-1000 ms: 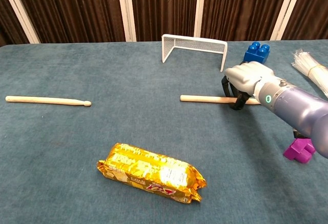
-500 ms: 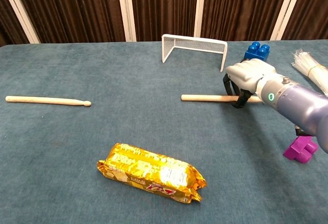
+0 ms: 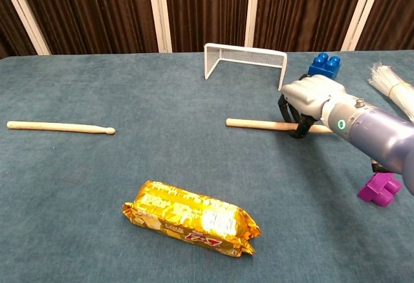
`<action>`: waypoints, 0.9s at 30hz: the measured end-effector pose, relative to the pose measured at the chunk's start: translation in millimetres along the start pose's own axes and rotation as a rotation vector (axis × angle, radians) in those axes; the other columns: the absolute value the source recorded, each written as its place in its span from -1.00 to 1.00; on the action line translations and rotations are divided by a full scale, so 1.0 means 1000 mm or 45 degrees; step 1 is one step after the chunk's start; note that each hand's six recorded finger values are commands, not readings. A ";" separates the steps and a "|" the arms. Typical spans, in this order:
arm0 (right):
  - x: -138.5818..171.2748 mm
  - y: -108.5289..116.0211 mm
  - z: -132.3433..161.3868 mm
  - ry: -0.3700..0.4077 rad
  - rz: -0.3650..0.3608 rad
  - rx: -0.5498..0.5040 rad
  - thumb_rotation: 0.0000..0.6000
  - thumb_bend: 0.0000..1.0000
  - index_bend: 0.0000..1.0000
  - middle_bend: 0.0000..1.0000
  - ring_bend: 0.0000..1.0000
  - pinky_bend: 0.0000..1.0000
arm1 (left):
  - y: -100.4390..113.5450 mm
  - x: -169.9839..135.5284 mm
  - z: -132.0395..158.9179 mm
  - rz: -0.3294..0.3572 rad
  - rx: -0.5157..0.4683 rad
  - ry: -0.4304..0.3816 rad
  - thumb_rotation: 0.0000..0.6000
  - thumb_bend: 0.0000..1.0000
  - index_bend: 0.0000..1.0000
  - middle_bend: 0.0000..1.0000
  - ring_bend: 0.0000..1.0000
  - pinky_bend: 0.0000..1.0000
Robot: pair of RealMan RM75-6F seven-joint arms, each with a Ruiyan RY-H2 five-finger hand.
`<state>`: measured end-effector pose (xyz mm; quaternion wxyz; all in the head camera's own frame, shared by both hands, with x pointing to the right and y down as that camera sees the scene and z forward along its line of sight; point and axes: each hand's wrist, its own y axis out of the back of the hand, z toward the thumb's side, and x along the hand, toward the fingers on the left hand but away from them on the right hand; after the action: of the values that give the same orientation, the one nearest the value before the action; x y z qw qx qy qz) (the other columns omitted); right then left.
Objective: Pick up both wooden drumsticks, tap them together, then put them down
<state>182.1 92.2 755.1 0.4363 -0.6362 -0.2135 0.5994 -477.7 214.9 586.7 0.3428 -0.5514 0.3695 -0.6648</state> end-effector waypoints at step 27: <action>0.006 0.016 0.007 0.165 -0.090 -0.197 1.00 0.03 0.50 0.26 -0.26 -1.00 | 0.007 0.001 -0.002 0.027 -0.053 -0.023 1.00 -0.45 -0.96 -1.00 -1.00 -0.96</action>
<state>173.1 90.4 739.6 0.4196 -0.6975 -0.2528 0.5230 -479.0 210.7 580.6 0.3415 -0.5603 0.3862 -0.6483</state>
